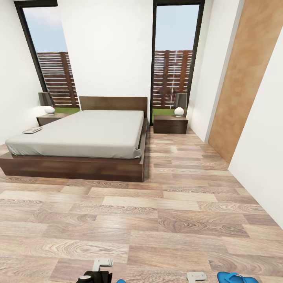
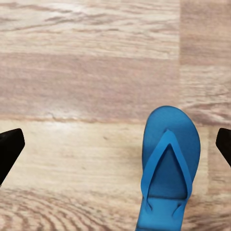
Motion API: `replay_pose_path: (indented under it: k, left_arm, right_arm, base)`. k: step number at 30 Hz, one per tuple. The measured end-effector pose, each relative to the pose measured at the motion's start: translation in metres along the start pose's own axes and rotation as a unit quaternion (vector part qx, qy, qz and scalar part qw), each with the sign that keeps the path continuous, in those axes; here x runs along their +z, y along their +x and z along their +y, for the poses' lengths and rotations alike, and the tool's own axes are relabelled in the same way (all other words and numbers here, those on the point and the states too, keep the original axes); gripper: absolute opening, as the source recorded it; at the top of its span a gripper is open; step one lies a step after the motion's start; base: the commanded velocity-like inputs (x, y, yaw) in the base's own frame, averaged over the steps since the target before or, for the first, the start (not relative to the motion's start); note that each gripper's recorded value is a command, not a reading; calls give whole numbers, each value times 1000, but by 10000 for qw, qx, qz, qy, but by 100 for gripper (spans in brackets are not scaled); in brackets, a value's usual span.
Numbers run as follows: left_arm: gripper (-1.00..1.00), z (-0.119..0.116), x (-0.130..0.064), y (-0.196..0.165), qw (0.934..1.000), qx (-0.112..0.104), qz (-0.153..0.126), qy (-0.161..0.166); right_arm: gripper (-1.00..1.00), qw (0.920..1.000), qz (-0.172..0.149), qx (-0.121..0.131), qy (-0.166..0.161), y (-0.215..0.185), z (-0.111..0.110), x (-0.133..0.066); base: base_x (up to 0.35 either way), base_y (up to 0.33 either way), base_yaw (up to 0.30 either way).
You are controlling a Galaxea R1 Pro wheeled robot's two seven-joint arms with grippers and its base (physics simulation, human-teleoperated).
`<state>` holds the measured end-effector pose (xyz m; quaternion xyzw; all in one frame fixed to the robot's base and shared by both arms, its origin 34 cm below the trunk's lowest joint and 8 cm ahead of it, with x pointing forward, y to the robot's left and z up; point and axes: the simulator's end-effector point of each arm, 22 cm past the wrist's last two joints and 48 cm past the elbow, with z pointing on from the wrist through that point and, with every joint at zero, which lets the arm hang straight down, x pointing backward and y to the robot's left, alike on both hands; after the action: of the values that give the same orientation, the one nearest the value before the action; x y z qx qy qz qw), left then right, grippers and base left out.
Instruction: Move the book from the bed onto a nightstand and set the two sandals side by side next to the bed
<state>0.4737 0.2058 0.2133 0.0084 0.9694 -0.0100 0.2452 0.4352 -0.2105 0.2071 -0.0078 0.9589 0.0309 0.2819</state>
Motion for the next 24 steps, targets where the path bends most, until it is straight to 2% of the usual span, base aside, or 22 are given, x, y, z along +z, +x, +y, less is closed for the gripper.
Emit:
replay_pose_path:
  k: [15, 24]
  left_arm:
    - [100, -1, 0, 4, 10000, 6, 43, 14]
    - [100, -1, 0, 4, 10000, 5, 45, 14]
  right_arm:
    - [100, 10000, -6, -12, -21, 0, 2, 0]
    - [100, 10000, -7, -15, -23, 0, 2, 0]
  base:
    - [0, 0, -6]
    - [0, 0, -144]
